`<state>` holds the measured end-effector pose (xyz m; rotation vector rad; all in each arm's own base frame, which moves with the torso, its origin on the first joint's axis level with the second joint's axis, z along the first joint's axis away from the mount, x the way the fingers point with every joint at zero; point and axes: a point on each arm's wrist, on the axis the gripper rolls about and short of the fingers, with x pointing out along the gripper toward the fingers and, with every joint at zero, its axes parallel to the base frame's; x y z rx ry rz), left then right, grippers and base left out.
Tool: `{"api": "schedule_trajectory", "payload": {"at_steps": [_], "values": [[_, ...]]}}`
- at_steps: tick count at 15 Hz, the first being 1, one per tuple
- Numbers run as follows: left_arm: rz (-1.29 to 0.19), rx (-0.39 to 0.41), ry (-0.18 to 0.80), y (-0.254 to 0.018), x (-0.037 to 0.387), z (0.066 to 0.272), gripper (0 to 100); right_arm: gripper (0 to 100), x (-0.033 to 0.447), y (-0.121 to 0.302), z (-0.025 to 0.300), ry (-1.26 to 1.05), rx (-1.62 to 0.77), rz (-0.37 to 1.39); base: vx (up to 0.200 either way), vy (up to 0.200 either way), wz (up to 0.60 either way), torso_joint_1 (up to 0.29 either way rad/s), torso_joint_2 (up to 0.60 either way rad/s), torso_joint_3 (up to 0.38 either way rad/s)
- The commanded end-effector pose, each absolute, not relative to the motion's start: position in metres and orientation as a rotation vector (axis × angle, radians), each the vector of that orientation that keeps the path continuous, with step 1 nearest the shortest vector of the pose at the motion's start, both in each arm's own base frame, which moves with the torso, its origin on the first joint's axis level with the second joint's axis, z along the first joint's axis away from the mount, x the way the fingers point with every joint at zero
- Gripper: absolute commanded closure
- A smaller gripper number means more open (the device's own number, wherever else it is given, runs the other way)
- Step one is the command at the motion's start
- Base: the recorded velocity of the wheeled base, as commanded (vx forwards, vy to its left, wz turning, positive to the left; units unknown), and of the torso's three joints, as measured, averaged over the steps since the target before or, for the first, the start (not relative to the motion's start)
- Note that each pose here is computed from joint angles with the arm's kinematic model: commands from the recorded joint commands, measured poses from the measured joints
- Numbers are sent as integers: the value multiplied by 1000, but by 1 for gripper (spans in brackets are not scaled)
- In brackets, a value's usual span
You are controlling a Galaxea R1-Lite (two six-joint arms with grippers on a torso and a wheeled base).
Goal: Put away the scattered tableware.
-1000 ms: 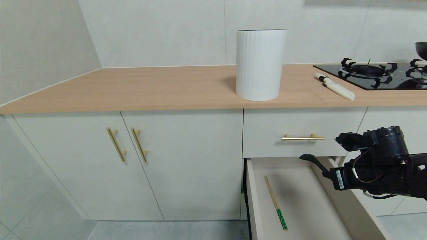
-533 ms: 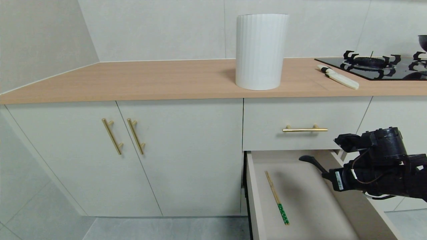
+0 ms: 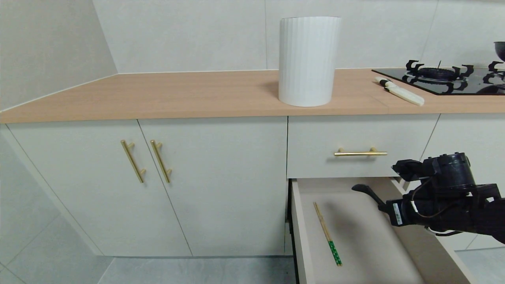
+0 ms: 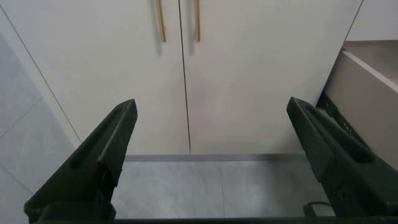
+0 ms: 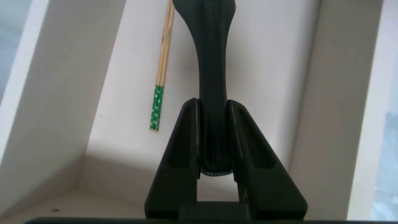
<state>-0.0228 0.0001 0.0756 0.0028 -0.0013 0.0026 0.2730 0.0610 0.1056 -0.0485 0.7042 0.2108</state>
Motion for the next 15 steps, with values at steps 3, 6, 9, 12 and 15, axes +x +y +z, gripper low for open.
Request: {"api": "schedule_trajectory", "payload": {"at_steps": [3, 6, 9, 12, 15], "values": [[3, 3, -2, 0, -23, 76, 0, 100, 299, 73, 52, 772, -78, 175, 0, 0, 0, 0, 0, 0], [5, 3, -2, 0, -23, 76, 0, 100, 308, 76, 30, 805, -70, 168, 0, 0, 0, 0, 0, 0], [3, 3, -2, 0, -23, 76, 0, 100, 316, 78, -1, 841, -61, 156, 0, 0, 0, 0, 0, 0], [3, 3, -2, 0, -23, 76, 0, 100, 321, 79, -24, 850, -65, 153, 0, 0, 0, 0, 0, 0], [3, 3, -2, 0, -23, 76, 0, 100, 326, 80, -47, 856, -84, 119, 0, 0, 0, 0, 0, 0]]}}
